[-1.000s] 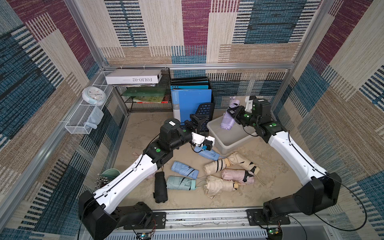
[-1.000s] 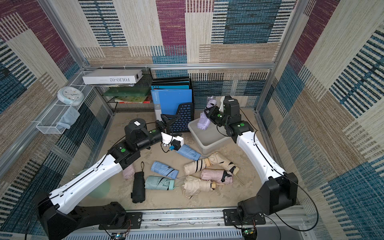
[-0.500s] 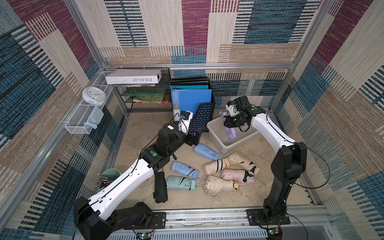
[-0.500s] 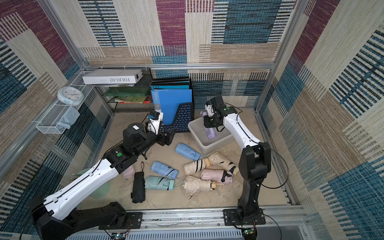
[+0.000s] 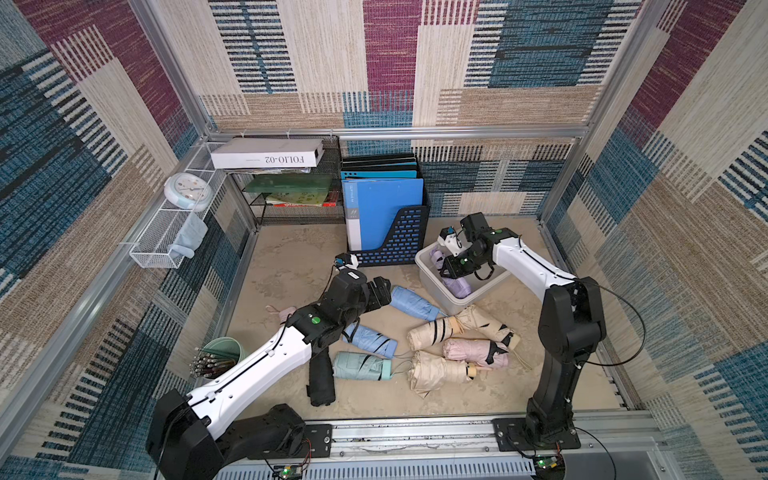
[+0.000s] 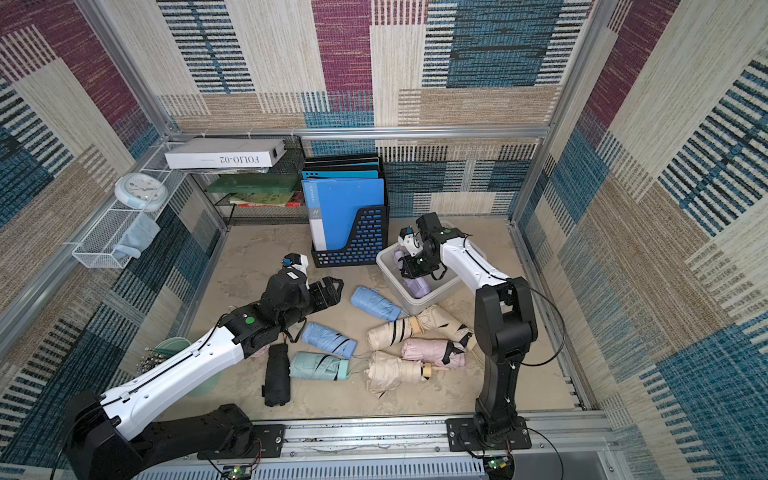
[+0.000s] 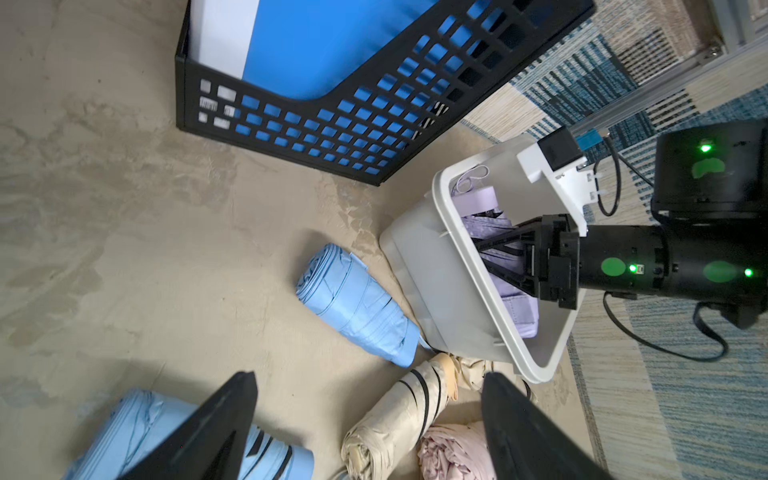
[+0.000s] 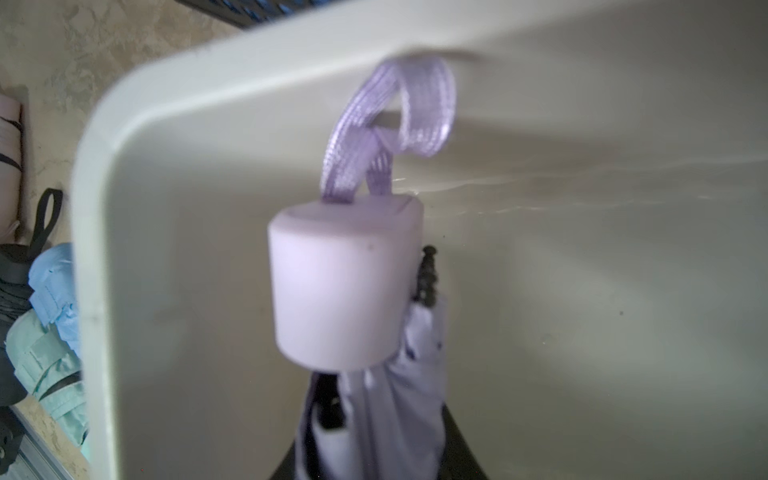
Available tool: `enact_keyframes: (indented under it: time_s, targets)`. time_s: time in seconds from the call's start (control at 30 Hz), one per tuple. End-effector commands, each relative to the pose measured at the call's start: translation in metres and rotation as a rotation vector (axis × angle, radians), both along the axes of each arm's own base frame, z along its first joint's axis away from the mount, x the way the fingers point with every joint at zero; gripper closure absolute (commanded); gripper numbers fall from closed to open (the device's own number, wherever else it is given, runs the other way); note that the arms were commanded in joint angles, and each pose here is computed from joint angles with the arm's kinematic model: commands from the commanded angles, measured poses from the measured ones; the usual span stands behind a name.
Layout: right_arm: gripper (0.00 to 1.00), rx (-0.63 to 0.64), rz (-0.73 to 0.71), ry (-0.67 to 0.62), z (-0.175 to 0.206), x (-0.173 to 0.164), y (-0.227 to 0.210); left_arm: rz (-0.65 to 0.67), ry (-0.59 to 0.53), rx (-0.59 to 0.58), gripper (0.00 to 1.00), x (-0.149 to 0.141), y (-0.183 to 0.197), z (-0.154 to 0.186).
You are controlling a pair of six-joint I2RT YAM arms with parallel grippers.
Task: Put the umbrella into the storage box
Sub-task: Place the umbrella in the storage box.
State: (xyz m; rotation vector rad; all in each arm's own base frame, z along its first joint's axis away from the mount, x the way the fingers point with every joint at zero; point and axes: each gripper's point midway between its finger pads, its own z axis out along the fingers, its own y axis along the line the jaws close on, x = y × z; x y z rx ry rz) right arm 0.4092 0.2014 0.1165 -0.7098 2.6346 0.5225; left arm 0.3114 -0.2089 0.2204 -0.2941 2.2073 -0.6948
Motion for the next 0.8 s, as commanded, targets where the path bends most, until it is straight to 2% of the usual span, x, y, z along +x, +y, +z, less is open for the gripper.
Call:
enact_keyframes:
  time_s: [0.0,0.23,0.47,0.53,0.63,0.77]
  targets:
    - [0.91,0.048,0.068,-0.032,-0.002,-0.001,0.013,0.033,0.076,-0.053,0.12,-0.006,0.000,-0.011]
    - [0.89,-0.002,0.073,-0.040,-0.014,0.001,0.007,0.002,0.095,-0.162,0.16,0.000,-0.021,-0.010]
    - [0.81,-0.005,0.068,-0.042,-0.024,-0.003,0.006,-0.031,0.143,-0.331,0.16,0.038,-0.081,-0.004]
    - [0.76,-0.008,0.064,-0.054,-0.025,-0.004,0.005,-0.033,0.160,-0.362,0.15,0.047,-0.097,-0.005]
    - [0.60,-0.010,0.055,-0.073,-0.023,-0.006,0.003,-0.016,0.198,-0.382,0.15,0.056,-0.115,-0.013]
    - [0.48,0.028,0.041,-0.108,-0.003,-0.006,0.004,0.035,0.250,-0.391,0.23,0.064,-0.123,-0.032]
